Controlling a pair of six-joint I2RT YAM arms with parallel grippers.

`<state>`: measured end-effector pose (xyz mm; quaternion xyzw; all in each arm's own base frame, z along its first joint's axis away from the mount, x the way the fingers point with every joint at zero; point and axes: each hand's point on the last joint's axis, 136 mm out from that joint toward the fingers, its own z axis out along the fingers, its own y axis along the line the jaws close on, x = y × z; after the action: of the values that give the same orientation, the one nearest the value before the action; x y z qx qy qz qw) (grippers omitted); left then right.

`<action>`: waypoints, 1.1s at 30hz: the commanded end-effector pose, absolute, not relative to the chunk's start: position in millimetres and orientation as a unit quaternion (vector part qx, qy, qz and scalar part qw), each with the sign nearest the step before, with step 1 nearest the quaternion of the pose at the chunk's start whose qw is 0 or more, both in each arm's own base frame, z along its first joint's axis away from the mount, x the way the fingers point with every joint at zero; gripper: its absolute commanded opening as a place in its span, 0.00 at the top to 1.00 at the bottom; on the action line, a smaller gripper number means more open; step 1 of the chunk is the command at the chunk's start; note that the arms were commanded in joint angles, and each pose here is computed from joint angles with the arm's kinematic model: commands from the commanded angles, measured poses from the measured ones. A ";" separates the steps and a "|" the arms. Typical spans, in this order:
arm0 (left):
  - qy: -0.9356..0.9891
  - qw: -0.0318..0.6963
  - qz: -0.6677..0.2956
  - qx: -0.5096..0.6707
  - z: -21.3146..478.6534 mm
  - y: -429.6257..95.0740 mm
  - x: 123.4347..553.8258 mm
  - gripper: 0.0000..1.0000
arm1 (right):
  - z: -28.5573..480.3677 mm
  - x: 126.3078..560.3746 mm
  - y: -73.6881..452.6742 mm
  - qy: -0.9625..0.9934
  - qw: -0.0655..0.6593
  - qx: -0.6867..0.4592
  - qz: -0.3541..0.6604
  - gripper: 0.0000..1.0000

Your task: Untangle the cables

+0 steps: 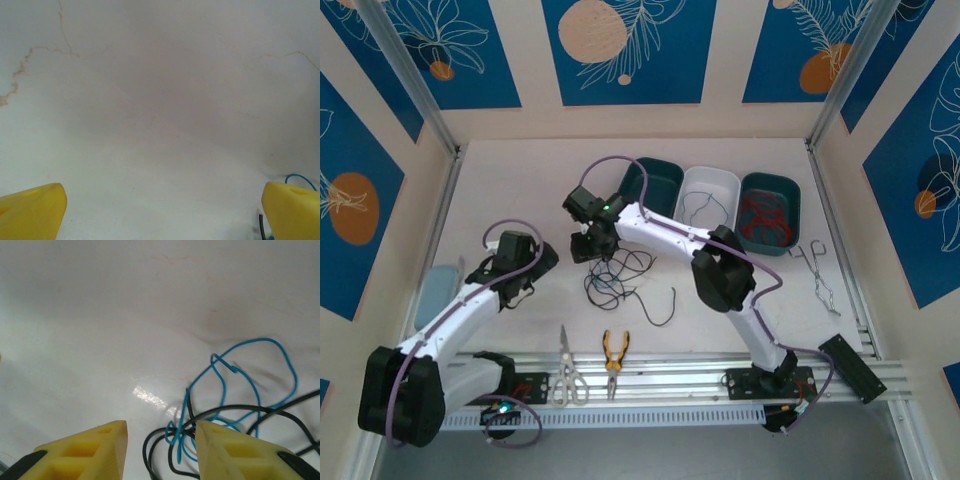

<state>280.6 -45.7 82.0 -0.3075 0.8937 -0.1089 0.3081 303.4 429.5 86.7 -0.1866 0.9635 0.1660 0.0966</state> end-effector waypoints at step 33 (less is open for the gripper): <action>0.887 0.336 -0.243 -0.202 101.1 -95.8 304.4 0.00 | 216.7 307.9 429.5 0.897 0.234 -0.219 0.304 1.00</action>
<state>297.8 -84.0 94.8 -0.2318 0.8922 -0.2091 0.3265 304.5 426.0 177.0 -0.2007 0.9254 0.2641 0.1832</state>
